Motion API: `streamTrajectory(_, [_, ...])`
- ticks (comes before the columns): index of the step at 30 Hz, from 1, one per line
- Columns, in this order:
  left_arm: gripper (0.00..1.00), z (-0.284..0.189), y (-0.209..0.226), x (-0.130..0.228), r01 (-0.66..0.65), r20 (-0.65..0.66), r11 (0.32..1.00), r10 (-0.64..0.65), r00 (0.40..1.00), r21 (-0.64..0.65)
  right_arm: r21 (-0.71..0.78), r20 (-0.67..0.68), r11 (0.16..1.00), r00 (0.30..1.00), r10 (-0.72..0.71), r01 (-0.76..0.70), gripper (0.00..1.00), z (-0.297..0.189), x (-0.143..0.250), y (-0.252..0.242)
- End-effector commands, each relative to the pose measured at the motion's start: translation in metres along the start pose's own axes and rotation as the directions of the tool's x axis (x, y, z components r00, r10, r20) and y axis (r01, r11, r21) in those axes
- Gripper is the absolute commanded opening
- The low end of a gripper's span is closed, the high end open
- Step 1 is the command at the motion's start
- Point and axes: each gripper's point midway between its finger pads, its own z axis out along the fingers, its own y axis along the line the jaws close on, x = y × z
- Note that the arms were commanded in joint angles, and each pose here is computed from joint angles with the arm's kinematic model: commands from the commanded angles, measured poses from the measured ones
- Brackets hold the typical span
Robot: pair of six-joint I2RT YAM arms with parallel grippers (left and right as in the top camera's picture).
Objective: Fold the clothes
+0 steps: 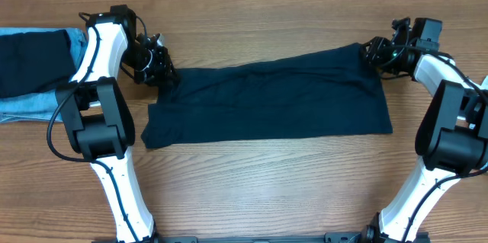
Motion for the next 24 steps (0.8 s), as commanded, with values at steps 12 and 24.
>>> streamTrajectory(12, [0.28, 0.002, -0.003, -0.002, 0.006, 0.002, 1.000, -0.006, 1.000, 0.001, -0.058, -0.009, 0.998, 1.000, -0.010, 0.010, 0.14, -0.005, -0.008, 0.016])
streamTrajectory(24, [0.28, 0.001, -0.003, -0.004, 0.002, 0.009, 1.000, -0.002, 1.000, 0.002, -0.135, 0.112, 0.987, 0.991, -0.072, 0.087, 0.04, -0.045, -0.064, 0.060])
